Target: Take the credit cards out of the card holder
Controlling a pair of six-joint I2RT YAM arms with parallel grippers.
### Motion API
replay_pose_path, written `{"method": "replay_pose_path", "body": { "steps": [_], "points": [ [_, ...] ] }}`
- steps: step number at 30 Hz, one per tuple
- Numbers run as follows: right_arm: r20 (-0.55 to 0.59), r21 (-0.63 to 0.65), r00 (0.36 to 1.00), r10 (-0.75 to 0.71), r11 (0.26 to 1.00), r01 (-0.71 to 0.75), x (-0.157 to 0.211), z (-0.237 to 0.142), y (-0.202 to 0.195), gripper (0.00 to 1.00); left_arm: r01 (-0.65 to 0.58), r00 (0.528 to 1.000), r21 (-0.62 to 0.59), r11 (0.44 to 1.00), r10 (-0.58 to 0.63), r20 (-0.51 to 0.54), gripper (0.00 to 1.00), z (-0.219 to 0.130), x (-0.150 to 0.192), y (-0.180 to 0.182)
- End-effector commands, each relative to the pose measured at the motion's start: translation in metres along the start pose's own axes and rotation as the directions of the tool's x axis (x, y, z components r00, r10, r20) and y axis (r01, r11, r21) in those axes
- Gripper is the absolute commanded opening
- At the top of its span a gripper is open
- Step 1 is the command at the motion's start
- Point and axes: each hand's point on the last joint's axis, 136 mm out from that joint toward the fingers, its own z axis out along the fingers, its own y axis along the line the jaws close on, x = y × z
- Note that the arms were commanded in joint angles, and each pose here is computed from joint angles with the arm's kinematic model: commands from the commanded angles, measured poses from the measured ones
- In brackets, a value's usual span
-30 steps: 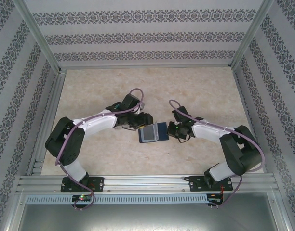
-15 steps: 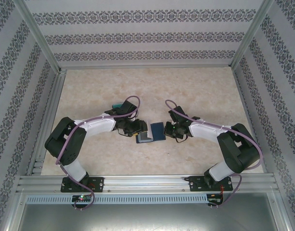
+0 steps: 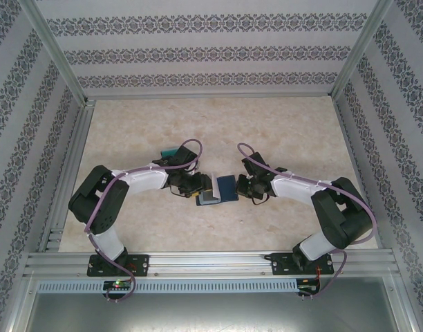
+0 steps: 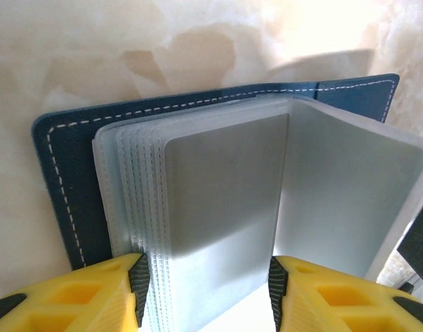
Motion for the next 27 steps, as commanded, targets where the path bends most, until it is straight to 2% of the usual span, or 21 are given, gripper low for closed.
{"method": "replay_pose_path", "body": {
  "steps": [1, 6, 10, 19, 27],
  "points": [
    [-0.001, -0.003, 1.000, -0.005, 1.000, 0.004, 0.000, 0.003, 0.006, 0.09, 0.000, 1.000, 0.060, 0.998, 0.000, 0.009, 0.51, -0.002, -0.004, -0.010],
    [-0.003, -0.001, 1.000, -0.003, 1.000, 0.003, 0.001, 0.004, 0.005, 0.09, -0.017, 1.000, 0.106, 0.994, 0.016, 0.012, 0.51, -0.004, -0.005, -0.021],
    [-0.001, -0.003, 1.000, -0.004, 1.000, 0.004, 0.001, 0.004, 0.007, 0.08, -0.028, 1.000, 0.125, 0.992, 0.027, 0.009, 0.56, -0.005, -0.005, -0.025],
    [0.002, 0.002, 1.000, -0.001, 1.000, 0.001, 0.001, 0.003, 0.006, 0.09, -0.058, 0.996, -0.071, 0.996, 0.062, 0.057, 0.57, -0.024, -0.010, -0.001],
    [0.003, 0.005, 1.000, -0.002, 1.000, 0.002, 0.002, 0.004, 0.008, 0.09, -0.083, 0.996, -0.011, 0.997, 0.083, 0.042, 0.56, -0.021, -0.010, -0.014]
  ]
}}
